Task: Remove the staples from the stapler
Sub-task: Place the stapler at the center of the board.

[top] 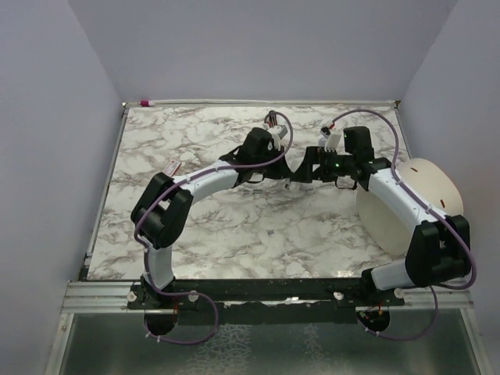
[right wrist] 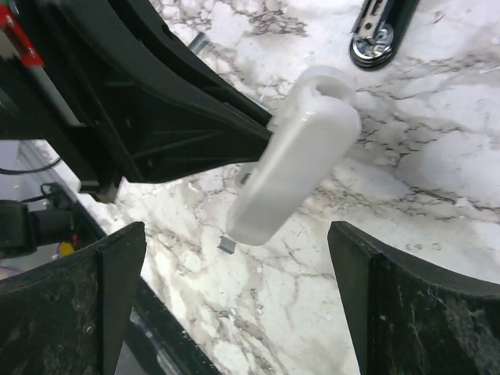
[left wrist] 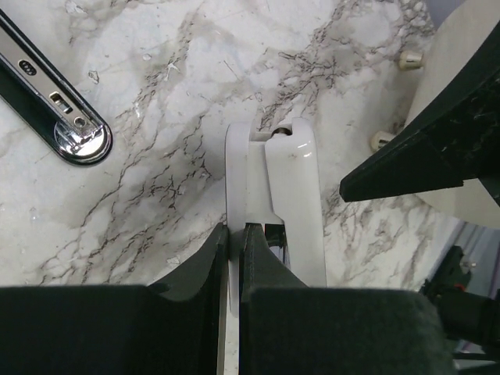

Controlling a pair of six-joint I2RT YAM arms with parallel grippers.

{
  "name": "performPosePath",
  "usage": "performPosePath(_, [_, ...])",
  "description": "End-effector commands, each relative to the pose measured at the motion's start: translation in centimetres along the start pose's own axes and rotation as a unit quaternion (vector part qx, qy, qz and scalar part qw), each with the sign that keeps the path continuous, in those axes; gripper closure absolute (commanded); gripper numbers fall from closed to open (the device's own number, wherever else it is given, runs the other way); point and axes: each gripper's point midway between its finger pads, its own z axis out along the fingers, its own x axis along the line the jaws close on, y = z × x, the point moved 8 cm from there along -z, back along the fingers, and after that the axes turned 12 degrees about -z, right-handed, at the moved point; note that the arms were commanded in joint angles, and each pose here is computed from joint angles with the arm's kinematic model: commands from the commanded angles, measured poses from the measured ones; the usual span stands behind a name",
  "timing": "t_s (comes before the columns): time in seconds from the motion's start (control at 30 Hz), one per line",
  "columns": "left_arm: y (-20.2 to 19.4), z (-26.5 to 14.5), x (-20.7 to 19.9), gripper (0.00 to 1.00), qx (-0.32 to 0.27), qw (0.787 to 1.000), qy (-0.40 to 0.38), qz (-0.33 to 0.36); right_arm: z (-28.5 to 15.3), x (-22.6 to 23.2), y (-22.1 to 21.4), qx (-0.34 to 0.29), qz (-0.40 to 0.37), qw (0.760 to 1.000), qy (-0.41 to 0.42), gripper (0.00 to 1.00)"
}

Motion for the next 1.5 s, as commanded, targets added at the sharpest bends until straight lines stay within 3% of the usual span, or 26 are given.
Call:
performPosePath(0.0, [0.7,-0.2,-0.7,1.0,0.025,0.995,-0.058,-0.079,-0.7,-1.0,0.5,-0.033,-0.058,0.996,-0.052,0.01])
performPosePath(0.17, [1.9,-0.7,-0.6,1.0,0.05,0.983,-0.082,-0.159,-1.9,-1.0,1.1,-0.088,-0.168,0.979,-0.075,0.01])
performPosePath(0.27, [2.2,-1.6,0.0,1.0,0.065,0.97,-0.085,-0.22,-2.6,0.9,1.3,-0.157,-0.275,0.947,-0.046,0.01])
performPosePath(0.33, [1.6,-2.4,0.9,1.0,0.073,0.96,-0.074,-0.26,-2.4,3.2,1.0,-0.195,-0.367,0.909,-0.017,0.01])
performPosePath(0.47, [1.0,-4.2,1.4,1.0,0.082,0.945,-0.065,-0.311,-1.2,6.5,-0.3,-0.226,-0.57,0.789,0.025,0.0])
performPosePath(0.63, [-0.1,-5.7,1.4,1.0,0.095,0.932,-0.067,-0.344,-0.9,6.4,-0.2,-0.262,-0.644,0.719,-0.007,0.02])
performPosePath(0.8, [-0.6,-6.7,1.2,1.0,0.1,0.924,-0.078,-0.361,0.0,6.3,-1.1,-0.27,-0.707,0.654,0.019,0.16])
performPosePath(0.87, [-0.7,-6.9,1.3,1.0,0.1,0.922,-0.078,-0.365,0.5,6.2,-1.6,-0.274,-0.717,0.64,0.027,0.18])
performPosePath(1.07, [-0.7,-7.1,1.3,1.0,0.103,0.918,-0.086,-0.372,1.8,5.7,-2.4,-0.262,-0.72,0.641,0.05,0.23])
performPosePath(1.3, [-1.0,-7.2,1.5,1.0,0.102,0.922,-0.094,-0.362,1.3,4.9,-1.1,-0.297,-0.698,0.651,-0.032,0.3])
performPosePath(1.47, [-1.3,-7.2,1.7,1.0,0.096,0.929,-0.101,-0.344,0.5,5.5,-0.4,-0.331,-0.687,0.645,-0.044,0.33])
